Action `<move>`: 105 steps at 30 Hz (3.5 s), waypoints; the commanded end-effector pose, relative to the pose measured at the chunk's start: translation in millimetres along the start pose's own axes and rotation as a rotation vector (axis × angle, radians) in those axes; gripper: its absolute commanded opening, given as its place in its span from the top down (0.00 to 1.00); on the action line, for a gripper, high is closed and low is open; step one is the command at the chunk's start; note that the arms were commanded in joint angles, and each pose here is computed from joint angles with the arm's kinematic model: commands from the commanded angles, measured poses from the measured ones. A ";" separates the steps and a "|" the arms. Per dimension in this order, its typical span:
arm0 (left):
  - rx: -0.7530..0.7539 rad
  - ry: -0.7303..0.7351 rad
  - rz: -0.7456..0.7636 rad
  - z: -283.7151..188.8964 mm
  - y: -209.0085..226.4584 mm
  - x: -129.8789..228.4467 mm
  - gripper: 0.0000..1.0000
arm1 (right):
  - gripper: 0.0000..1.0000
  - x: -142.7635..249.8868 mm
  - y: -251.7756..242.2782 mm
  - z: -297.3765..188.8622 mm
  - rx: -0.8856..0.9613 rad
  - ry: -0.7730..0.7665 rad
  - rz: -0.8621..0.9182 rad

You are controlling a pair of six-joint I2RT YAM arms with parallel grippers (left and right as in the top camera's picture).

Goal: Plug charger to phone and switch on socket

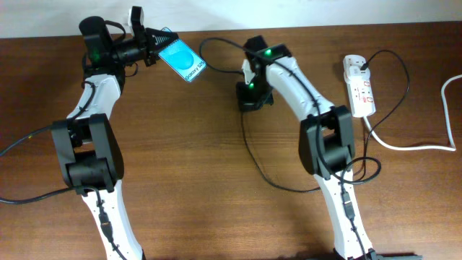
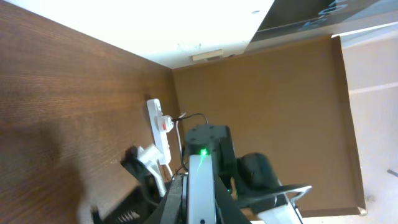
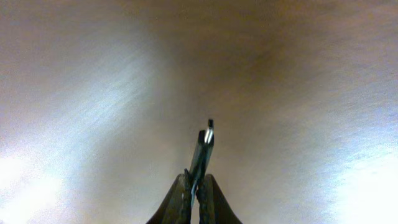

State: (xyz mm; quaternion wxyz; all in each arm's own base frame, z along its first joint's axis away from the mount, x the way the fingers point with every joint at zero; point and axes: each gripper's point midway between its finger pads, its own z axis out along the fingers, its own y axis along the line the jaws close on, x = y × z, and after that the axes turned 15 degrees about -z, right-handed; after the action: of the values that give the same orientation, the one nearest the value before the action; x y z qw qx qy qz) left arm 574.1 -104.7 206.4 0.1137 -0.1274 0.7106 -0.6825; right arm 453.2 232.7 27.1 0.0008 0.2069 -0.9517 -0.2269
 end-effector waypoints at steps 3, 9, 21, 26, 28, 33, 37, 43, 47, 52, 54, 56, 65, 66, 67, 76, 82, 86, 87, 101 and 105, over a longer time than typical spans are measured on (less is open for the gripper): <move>0.010 0.060 0.014 5.0 -5.0 10.5 1.00 | 0.96 10.7 88.8 -122.8 -0.573 -0.218 -0.391; 0.032 0.211 -0.012 1.2 -9.0 36.1 1.00 | 0.96 22.1 114.2 -137.2 -0.681 -0.239 -0.448; 0.037 0.246 -0.012 0.4 -9.9 42.0 1.00 | 0.96 42.7 115.1 -142.4 -0.410 -0.117 -0.480; 0.037 0.246 -0.012 0.4 -9.9 42.0 1.00 | 0.96 42.7 28.8 -80.7 -0.027 0.056 -0.293; 0.037 0.246 -0.012 0.4 -9.9 42.0 1.00 | 0.96 38.7 4.0 -52.7 0.051 0.056 -0.181; 0.037 0.245 -0.011 0.5 -10.0 41.9 1.00 | 0.90 19.6 -36.8 -26.6 0.234 -0.036 0.036; 0.038 0.245 -0.010 0.5 -10.0 41.9 1.00 | 0.58 6.3 -49.6 -29.7 0.334 -0.105 0.139; 0.039 0.245 0.001 0.5 -10.8 41.8 1.00 | 0.64 0.3 -47.9 -25.4 0.450 -0.163 0.267; 0.039 0.245 0.001 0.5 -10.8 41.8 1.00 | 0.67 1.8 -49.7 -10.5 0.453 -0.187 0.342; 0.039 0.246 0.001 0.4 -10.9 41.9 1.00 | 0.69 5.6 -53.1 -2.6 0.455 -0.169 0.345; 0.039 0.246 0.001 0.4 -10.8 41.9 1.00 | 0.70 11.0 -57.5 9.0 0.454 -0.138 0.352; 0.039 0.246 0.001 0.4 -10.8 41.9 1.00 | 0.70 10.9 -59.5 16.4 0.447 -0.132 0.353; 0.039 0.246 0.000 0.4 -10.8 41.9 1.00 | 0.96 22.3 -63.8 33.0 0.434 -0.069 0.356; 0.039 0.245 0.000 0.5 -10.8 41.9 1.00 | 0.96 16.8 -51.7 30.1 0.362 -0.062 0.260; 0.039 0.245 0.000 0.5 -10.9 41.8 1.00 | 0.96 10.4 -40.4 23.3 0.297 -0.068 0.188; 0.036 0.242 -0.016 0.4 -10.6 41.1 1.00 | 0.96 21.4 85.9 -116.6 -0.449 -0.226 -0.367; 0.032 0.230 -0.037 1.1 -10.3 39.1 1.00 | 0.96 40.7 130.3 -150.5 -0.743 -0.294 -0.434; 0.021 0.171 -0.082 3.8 -8.9 29.3 1.00 | 0.96 31.6 159.4 -160.1 -0.880 -0.340 -0.426; 0.017 0.150 -0.087 6.7 -8.3 26.4 1.00 | 0.96 26.1 165.3 -155.8 -0.901 -0.323 -0.396; 0.024 0.212 -0.078 10.5 -11.9 38.1 1.00 | 0.96 -0.8 158.6 -120.7 -0.750 -0.256 -0.274; 0.027 0.246 -0.080 6.1 -12.5 42.9 1.00 | 0.96 -3.0 146.1 -110.1 -0.666 -0.250 -0.267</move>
State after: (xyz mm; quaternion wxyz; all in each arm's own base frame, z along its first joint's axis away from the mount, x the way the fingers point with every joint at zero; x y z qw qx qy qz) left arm 543.0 -128.6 214.0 0.0139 -0.0883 0.7052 -0.7034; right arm 402.5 308.7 198.4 -0.0738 0.2902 -0.7718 -0.5609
